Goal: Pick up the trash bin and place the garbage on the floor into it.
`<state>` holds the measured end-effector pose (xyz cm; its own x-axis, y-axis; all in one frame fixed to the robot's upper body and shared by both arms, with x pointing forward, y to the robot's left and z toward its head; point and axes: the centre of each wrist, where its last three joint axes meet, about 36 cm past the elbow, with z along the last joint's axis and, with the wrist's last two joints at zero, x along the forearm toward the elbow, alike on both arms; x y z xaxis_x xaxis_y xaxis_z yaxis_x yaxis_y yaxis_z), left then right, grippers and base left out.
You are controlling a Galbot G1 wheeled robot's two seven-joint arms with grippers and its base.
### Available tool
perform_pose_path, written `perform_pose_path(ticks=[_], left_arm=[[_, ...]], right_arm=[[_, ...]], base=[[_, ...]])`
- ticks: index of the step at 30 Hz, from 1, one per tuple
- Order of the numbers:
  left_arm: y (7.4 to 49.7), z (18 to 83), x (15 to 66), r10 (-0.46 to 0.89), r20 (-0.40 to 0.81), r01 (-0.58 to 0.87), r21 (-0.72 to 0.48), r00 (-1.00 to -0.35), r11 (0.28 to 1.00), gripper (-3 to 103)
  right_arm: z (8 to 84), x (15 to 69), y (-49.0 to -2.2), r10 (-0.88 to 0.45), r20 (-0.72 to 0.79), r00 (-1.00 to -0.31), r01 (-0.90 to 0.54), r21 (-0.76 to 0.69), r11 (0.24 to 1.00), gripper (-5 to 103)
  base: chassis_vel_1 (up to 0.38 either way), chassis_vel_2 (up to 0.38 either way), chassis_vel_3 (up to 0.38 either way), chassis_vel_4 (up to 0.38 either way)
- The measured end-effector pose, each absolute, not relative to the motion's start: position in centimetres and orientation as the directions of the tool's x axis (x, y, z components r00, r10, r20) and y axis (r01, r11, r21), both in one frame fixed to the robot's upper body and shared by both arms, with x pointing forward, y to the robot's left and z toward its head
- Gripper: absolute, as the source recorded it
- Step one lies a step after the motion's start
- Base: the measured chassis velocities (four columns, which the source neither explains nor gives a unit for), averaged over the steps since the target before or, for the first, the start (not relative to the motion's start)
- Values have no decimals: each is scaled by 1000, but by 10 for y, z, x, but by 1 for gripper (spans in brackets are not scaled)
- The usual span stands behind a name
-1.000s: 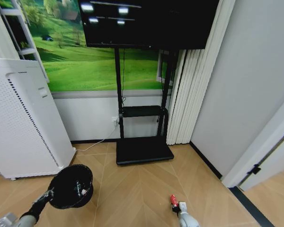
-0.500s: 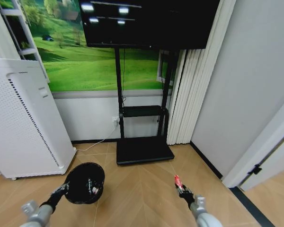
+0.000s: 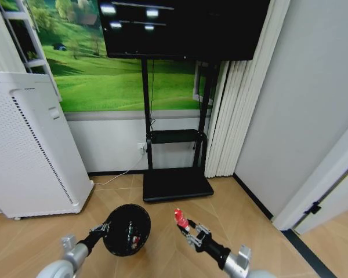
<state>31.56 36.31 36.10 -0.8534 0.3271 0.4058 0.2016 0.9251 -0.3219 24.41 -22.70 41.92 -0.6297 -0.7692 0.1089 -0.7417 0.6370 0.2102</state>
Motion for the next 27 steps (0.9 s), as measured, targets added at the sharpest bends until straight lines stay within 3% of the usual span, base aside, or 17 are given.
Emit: perform_pose_path(ticks=[5, 14, 24, 27], left_arm=[[351, 349, 315, 440, 404, 315, -339, -802, 886, 6], [340, 341, 308, 614, 350, 482, -396, -708, 781, 6], [345, 343, 304, 623, 334, 493, -400, -707, 773, 6], [344, 343, 304, 622, 331, 490, -402, -710, 773, 6]], right_arm=[[406, 235, -205, -821, 127, -556, -791, 223, 570, 41], [371, 246, -187, -844, 168, -509, -813, 228, 536, 41], [343, 258, -187, -829, 200, -522, -806, 202, 557, 38], [342, 258, -186, -837, 185, -515, -811, 212, 545, 47]], base=[[0, 0, 0, 0], [0, 0, 0, 0], [0, 0, 0, 0], [0, 0, 0, 0]])
